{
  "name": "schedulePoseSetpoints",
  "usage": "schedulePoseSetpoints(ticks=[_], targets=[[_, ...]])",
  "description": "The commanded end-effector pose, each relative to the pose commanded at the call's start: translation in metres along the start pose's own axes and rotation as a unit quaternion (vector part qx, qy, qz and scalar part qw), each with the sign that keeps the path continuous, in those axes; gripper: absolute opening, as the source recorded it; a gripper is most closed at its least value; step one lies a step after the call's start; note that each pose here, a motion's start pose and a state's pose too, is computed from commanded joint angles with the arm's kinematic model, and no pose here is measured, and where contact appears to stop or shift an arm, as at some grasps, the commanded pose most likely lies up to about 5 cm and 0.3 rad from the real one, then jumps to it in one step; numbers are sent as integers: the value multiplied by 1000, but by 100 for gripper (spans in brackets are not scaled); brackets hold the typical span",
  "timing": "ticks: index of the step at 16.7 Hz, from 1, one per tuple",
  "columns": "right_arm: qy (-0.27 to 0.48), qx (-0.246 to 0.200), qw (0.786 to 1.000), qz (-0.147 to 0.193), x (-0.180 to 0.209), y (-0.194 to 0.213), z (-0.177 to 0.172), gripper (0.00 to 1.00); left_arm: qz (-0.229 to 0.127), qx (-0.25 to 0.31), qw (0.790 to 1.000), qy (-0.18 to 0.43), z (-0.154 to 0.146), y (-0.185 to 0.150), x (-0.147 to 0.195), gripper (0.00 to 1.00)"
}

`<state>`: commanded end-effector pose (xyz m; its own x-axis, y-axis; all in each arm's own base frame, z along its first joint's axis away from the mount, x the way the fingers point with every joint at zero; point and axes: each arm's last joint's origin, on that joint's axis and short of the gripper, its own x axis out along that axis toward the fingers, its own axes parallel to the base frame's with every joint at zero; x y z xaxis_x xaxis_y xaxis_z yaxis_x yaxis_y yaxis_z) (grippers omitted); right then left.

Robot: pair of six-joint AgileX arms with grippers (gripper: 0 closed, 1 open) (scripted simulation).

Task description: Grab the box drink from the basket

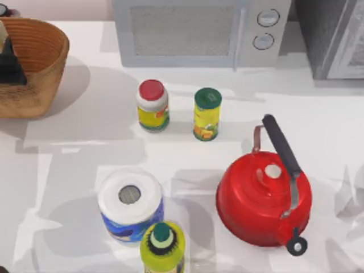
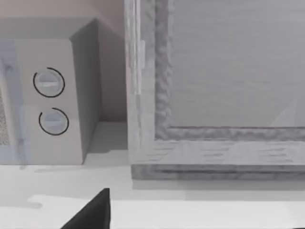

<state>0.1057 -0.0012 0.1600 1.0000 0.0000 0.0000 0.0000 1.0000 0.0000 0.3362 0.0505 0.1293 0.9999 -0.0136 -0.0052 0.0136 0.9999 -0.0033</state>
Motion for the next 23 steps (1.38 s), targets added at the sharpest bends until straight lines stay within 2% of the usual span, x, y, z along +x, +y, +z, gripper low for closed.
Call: schedulePoseSetpoints(ticks=[8,13,23], targets=[[0,0,1000,0,0,0,0,100,0,-1,1000,1,-2,1,43,100],[0,0,1000,0,0,0,0,100,0,-1,1000,1,-2,1,46,100],[0,0,1000,0,0,0,0,100,0,-1,1000,1,-2,1,46,25]])
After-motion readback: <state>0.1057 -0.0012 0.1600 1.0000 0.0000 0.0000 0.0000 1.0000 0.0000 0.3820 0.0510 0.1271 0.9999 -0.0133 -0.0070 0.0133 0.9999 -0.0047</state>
